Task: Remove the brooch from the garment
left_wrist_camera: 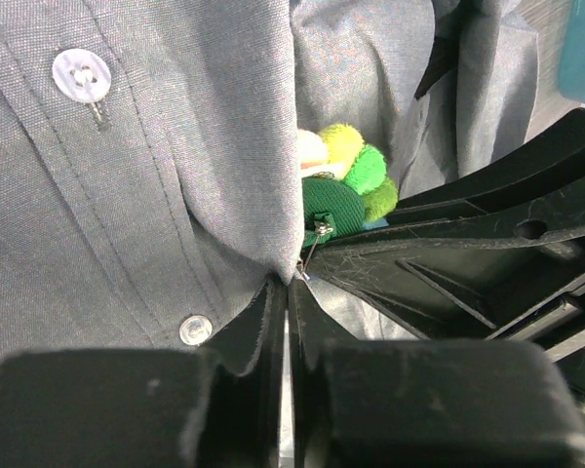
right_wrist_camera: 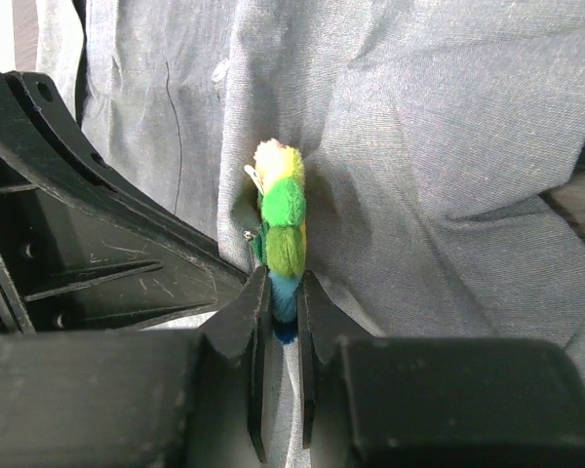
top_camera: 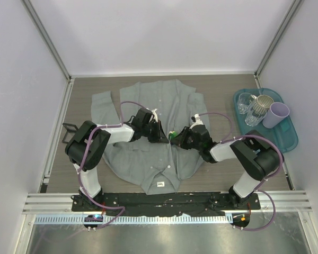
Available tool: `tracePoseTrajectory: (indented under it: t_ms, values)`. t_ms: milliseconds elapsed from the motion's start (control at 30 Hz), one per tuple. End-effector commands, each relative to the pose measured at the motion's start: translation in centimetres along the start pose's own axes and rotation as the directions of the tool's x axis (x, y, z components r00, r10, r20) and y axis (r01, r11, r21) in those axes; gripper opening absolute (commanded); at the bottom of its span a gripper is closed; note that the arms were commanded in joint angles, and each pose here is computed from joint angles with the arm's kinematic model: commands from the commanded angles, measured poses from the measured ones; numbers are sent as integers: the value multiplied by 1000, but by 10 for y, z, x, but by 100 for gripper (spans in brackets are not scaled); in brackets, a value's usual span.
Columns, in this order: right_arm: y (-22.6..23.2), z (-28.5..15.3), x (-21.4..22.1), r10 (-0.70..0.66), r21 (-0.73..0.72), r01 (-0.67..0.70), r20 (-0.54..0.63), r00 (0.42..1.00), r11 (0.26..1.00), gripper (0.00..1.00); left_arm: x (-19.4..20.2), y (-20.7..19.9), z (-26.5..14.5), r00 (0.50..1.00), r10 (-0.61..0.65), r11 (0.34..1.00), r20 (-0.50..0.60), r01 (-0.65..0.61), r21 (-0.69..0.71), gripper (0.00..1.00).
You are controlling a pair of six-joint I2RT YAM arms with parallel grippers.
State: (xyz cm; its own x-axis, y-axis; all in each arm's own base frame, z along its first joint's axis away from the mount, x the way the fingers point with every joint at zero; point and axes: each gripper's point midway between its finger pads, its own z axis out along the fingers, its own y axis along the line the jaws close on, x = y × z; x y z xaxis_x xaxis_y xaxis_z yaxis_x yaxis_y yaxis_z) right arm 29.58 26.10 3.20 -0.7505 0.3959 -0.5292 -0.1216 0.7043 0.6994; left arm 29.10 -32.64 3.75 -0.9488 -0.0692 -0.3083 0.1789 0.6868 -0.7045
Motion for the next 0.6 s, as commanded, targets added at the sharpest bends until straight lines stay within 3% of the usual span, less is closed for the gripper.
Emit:
tracePoseTrajectory:
  t_ms: [0, 33, 133, 567]
  values:
    - [12, 3, -8, -5, -53, 7, 35, 999, 999, 1, -7, -12, -5, 999, 45, 999, 21, -45, 19, 13]
    - [13, 3, -8, -6, -58, 8, 35, 999, 998, 1, -8, -12, -7, 998, 49, 999, 25, -49, 14, 26]
    - [13, 3, -8, 0, -65, 3, 41, 999, 998, 1, -12, -10, -8, 997, 67, 998, 26, -66, -16, 41]
    - [15, 0, -3, 14, -103, -11, 37, 999, 995, 1, -14, 3, 0, 999, 49, 997, 21, -48, -54, 38]
